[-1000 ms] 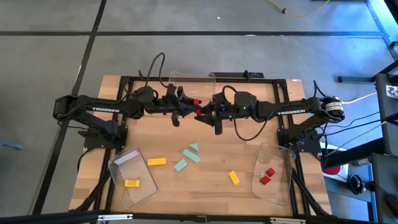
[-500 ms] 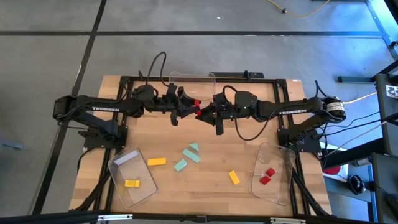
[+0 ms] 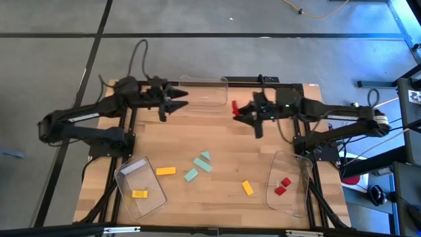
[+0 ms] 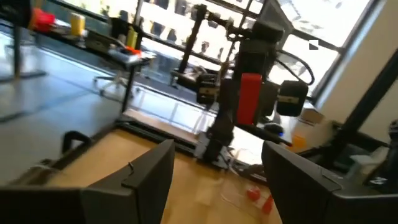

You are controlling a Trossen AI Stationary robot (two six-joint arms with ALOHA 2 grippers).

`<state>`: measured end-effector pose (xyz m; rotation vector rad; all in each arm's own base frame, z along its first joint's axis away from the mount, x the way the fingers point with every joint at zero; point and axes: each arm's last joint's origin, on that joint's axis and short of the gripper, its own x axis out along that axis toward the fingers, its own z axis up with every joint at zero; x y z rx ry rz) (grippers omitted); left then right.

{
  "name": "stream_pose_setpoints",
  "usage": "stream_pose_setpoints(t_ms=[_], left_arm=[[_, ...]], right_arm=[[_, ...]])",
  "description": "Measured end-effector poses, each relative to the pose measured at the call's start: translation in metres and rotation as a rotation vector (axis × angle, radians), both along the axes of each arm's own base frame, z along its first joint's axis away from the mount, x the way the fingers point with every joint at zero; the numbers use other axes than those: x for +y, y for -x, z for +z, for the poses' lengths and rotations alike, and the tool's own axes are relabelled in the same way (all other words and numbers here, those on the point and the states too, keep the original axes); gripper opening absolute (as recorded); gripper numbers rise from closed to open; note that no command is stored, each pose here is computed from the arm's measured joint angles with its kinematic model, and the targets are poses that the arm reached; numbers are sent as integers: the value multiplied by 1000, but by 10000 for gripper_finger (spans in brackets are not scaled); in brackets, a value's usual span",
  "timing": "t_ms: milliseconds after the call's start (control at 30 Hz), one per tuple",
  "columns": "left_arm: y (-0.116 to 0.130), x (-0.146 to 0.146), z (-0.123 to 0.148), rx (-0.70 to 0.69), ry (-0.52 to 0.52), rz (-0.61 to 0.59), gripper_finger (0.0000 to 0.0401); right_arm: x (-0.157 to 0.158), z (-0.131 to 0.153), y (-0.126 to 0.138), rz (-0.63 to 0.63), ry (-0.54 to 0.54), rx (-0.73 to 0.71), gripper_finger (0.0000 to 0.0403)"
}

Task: Sort & place blocks by color
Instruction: Put the red block into the right transparent bin

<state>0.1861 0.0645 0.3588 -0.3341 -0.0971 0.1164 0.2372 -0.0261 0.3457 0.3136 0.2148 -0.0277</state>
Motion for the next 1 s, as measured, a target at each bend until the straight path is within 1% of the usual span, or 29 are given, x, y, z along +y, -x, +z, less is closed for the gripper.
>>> stream_pose_setpoints(t_ms=[100,233,367,433,500,600,667,733,867,1000], left_arm=[[16,-7,10,-45,-46,45,232],[26,-13,16,-80,-79,90,232],[27,-14,17,-85,-87,109,232],[26,-14,17,-83,-86,109,233],[26,-14,17,-83,-85,110,233],[26,-14,16,-81,-84,113,233],[26,-13,16,-82,-82,134,233],[26,-13,16,-81,-80,157,233],[26,-13,17,-82,-85,162,233],[26,-13,17,-83,-86,165,233]], right_arm=[[2,-2,17,-21,-19,-37,109],[2,1,29,-50,-34,-80,109],[3,3,30,-49,-34,-95,109],[3,2,29,-46,-63,-90,109],[6,2,26,12,-114,-56,109],[21,6,23,140,-187,53,109],[37,5,24,219,-229,180,109],[56,2,28,272,-279,317,109],[97,-8,45,350,-417,584,109],[135,-24,69,371,-535,824,109]])
